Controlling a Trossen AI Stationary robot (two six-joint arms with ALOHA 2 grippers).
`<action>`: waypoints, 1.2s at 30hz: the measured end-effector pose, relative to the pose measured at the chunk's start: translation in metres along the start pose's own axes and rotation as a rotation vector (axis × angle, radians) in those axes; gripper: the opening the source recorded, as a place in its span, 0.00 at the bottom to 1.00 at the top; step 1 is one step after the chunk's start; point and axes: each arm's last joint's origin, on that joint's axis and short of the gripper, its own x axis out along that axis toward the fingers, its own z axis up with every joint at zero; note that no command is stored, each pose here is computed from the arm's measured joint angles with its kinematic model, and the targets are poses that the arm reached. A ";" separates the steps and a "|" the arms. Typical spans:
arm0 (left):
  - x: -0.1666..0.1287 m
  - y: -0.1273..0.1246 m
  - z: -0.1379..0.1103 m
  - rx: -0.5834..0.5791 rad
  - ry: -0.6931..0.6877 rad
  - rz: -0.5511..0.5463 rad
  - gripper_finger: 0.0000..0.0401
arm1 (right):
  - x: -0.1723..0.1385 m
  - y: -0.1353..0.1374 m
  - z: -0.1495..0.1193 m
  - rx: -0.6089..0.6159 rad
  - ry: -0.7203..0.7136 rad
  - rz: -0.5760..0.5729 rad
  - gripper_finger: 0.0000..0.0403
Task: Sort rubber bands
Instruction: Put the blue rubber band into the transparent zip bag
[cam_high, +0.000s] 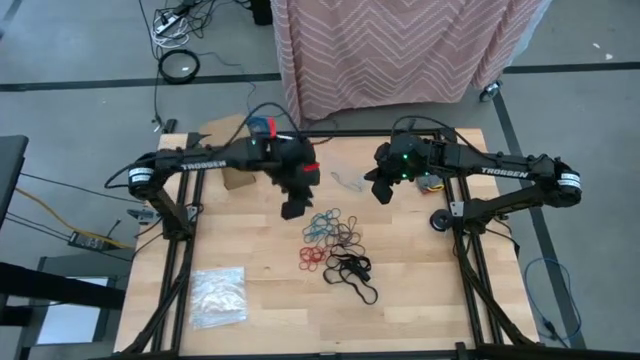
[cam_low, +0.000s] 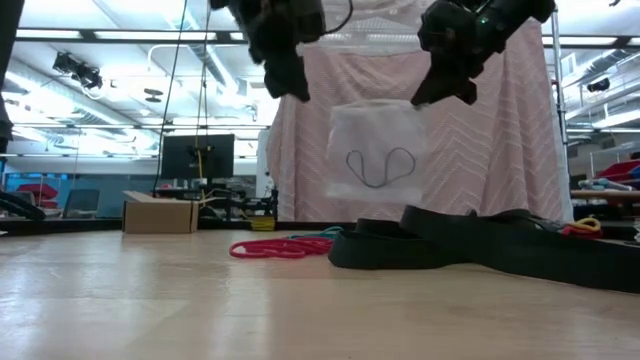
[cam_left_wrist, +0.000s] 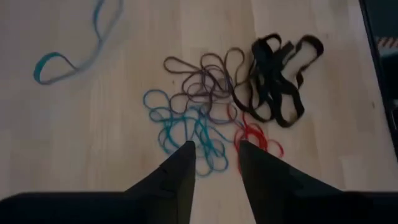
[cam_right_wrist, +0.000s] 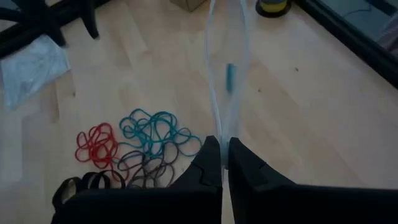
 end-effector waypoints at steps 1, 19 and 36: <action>0.009 0.000 -0.007 -0.021 0.004 -0.007 0.30 | 0.000 0.000 0.000 0.000 -0.001 0.003 0.00; 0.080 0.009 -0.086 -0.300 -0.046 0.030 0.29 | -0.002 -0.001 -0.005 0.001 0.049 0.000 0.00; 0.121 -0.007 -0.102 -0.173 -0.001 0.154 0.29 | -0.002 -0.001 -0.003 0.007 0.034 0.001 0.00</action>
